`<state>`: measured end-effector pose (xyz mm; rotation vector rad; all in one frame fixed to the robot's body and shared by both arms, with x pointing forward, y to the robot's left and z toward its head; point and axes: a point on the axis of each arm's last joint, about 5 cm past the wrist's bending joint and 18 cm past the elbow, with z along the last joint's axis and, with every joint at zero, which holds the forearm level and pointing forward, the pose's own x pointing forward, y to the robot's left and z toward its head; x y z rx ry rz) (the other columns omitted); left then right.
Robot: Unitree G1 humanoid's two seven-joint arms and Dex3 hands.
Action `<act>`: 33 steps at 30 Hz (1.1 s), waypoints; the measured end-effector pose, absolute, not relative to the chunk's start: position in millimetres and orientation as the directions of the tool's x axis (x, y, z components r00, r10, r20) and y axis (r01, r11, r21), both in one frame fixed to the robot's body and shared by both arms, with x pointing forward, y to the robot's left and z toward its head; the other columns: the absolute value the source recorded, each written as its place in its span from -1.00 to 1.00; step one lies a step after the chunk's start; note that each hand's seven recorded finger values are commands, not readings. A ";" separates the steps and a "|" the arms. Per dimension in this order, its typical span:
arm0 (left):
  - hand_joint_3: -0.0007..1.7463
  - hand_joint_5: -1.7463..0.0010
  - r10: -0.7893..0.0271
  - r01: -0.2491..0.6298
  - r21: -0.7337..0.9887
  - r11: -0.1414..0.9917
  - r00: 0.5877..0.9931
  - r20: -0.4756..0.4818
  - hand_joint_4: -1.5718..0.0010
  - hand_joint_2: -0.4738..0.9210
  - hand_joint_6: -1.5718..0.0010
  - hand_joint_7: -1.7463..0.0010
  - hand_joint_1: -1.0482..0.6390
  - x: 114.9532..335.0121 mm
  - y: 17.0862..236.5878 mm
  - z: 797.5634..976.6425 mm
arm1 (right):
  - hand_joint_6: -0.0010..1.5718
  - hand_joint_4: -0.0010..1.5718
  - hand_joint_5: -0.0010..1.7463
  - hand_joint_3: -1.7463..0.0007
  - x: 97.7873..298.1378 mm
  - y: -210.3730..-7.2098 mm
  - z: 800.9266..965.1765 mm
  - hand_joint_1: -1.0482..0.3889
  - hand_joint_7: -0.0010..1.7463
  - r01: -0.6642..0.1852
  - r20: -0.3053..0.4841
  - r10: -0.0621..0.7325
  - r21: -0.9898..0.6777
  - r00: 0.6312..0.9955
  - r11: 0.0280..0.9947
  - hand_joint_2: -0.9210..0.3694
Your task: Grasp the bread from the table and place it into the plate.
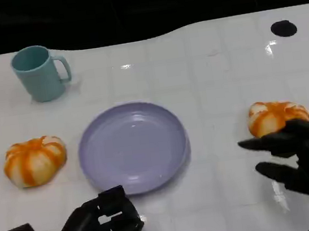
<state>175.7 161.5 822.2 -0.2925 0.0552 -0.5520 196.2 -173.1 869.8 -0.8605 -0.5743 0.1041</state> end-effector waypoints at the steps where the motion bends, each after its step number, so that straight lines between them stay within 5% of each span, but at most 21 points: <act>1: -0.46 -1.00 -0.524 0.509 -0.288 0.811 0.851 0.026 0.00 0.78 0.03 -0.62 -0.47 175.7 161.6 822.2 | -0.12 -0.53 -0.34 0.95 197.0 -174.5 872.0 -0.13 -0.96 0.145 0.433 0.313 -0.749 0.846 0.647 -1.00; 12: -0.46 -1.00 -0.524 0.510 -0.284 0.812 0.851 0.030 0.00 0.77 0.03 -0.63 -0.47 175.5 161.2 822.0 | -0.51 -0.87 -0.50 0.97 205.0 -189.0 897.6 -0.27 -1.00 0.182 0.331 0.291 -0.880 0.898 0.440 -1.00; 19: -0.45 -1.00 -0.523 0.509 -0.282 0.813 0.852 0.033 -0.01 0.78 0.03 -0.61 -0.45 175.3 161.3 822.0 | -0.64 -1.00 -0.54 0.98 209.3 -189.5 901.8 -0.32 -1.00 0.084 0.180 0.274 -0.940 0.945 0.330 -0.97; 33: -0.44 -1.00 -0.523 0.511 -0.283 0.812 0.852 0.038 0.00 0.76 0.02 -0.62 -0.46 174.8 159.9 821.9 | -0.65 -0.96 -0.57 1.00 244.6 -183.9 896.2 -0.31 -0.99 -0.052 0.005 0.276 -0.978 0.961 0.200 -0.89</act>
